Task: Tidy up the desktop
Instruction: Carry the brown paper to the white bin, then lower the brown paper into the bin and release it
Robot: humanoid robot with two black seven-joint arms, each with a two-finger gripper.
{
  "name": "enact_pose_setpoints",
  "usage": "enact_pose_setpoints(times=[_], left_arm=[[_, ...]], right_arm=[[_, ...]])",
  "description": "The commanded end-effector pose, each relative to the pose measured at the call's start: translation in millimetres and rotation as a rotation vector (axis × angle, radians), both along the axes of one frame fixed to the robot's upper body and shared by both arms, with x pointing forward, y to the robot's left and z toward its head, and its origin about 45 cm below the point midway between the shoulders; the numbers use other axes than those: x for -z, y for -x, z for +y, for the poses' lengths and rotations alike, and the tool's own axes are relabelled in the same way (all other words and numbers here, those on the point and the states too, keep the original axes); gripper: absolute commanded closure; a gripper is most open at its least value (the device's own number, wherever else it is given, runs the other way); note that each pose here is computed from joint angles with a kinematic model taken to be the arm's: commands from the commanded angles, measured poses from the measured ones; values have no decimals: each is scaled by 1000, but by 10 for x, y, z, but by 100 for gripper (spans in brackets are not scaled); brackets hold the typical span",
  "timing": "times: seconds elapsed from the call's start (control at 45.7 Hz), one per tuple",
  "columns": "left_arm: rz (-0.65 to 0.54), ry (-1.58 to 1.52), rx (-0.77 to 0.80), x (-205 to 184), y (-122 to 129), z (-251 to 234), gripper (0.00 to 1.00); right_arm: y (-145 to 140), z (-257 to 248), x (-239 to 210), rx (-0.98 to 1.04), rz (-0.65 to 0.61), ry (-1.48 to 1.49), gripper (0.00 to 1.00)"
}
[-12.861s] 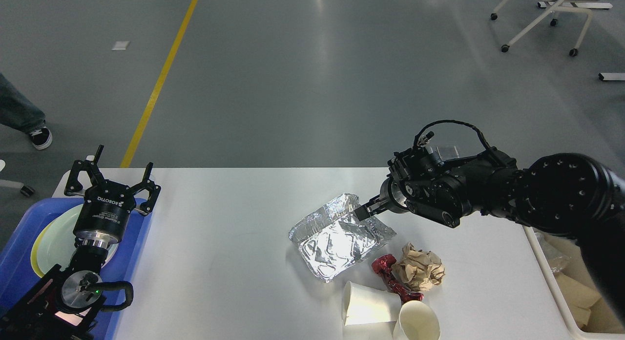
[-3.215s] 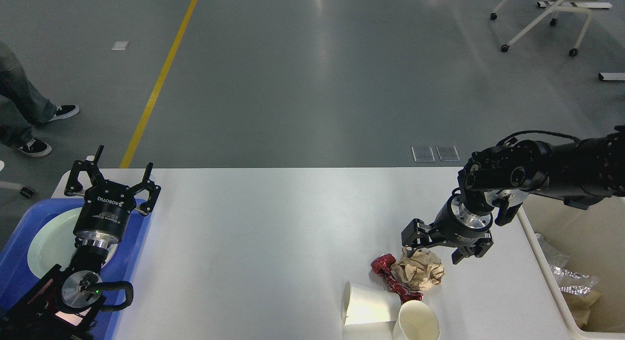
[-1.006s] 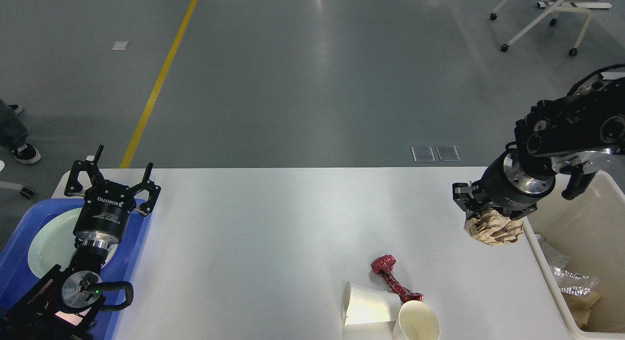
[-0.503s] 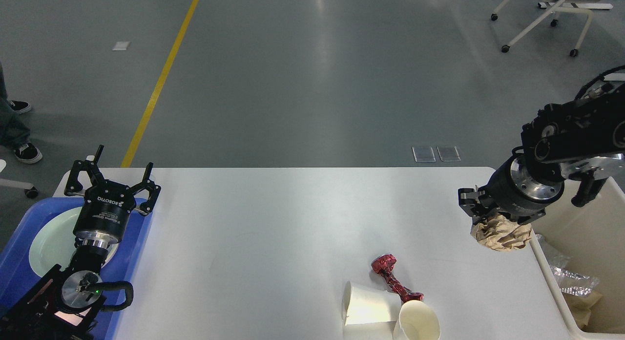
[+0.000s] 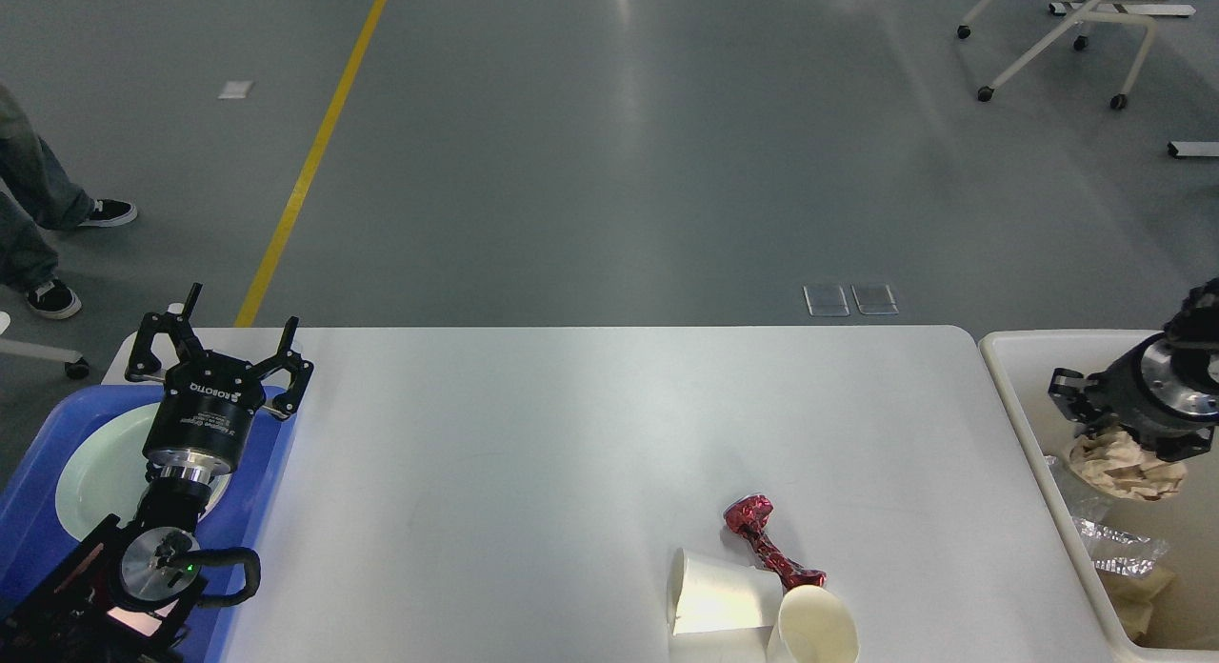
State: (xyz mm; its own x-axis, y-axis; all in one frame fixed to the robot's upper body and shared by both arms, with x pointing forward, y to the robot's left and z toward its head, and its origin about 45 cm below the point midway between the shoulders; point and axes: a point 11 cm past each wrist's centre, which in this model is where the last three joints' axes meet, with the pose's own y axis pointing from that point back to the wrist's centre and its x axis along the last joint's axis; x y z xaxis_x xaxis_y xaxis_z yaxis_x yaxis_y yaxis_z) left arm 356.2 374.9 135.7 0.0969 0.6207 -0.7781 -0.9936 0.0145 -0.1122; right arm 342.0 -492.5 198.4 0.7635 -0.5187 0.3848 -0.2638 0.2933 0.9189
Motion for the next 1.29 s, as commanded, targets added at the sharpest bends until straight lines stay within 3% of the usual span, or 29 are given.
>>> enact_pose_setpoints(times=[0.0,0.175,0.547,1.072,1.094,1.159,1.203,1.225,1.269], left_arm=[[-1,0,-1,-2,-1,3,4],[0,0,0,0,0,-1,4],[1,0,-1,4,1,2,4],[0,0,0,0,0,-1,4],[1,0,-1,2,1,4,4],[0,0,0,-1,-1,1,4],[0,0,-2,1,1,6,4],[0,0,0,-1,-1,1,4],[1,0,1,1,0,-2,4]], right_arm=[[77,-375,311,101,-64,12,100],[339,-695,775,223,-126,37,100],[632,-542,1538,175,-238,252,100],[720,-432,1706,170,-236,259,100],[721,-439,1701,171,-239,262,90],[694,-464,1666,171,-272,288,34],[673,-483,1635,170,-310,318,8],[663,-484,1625,165,-324,331,0],[657,-495,1609,171,-347,345,0]])
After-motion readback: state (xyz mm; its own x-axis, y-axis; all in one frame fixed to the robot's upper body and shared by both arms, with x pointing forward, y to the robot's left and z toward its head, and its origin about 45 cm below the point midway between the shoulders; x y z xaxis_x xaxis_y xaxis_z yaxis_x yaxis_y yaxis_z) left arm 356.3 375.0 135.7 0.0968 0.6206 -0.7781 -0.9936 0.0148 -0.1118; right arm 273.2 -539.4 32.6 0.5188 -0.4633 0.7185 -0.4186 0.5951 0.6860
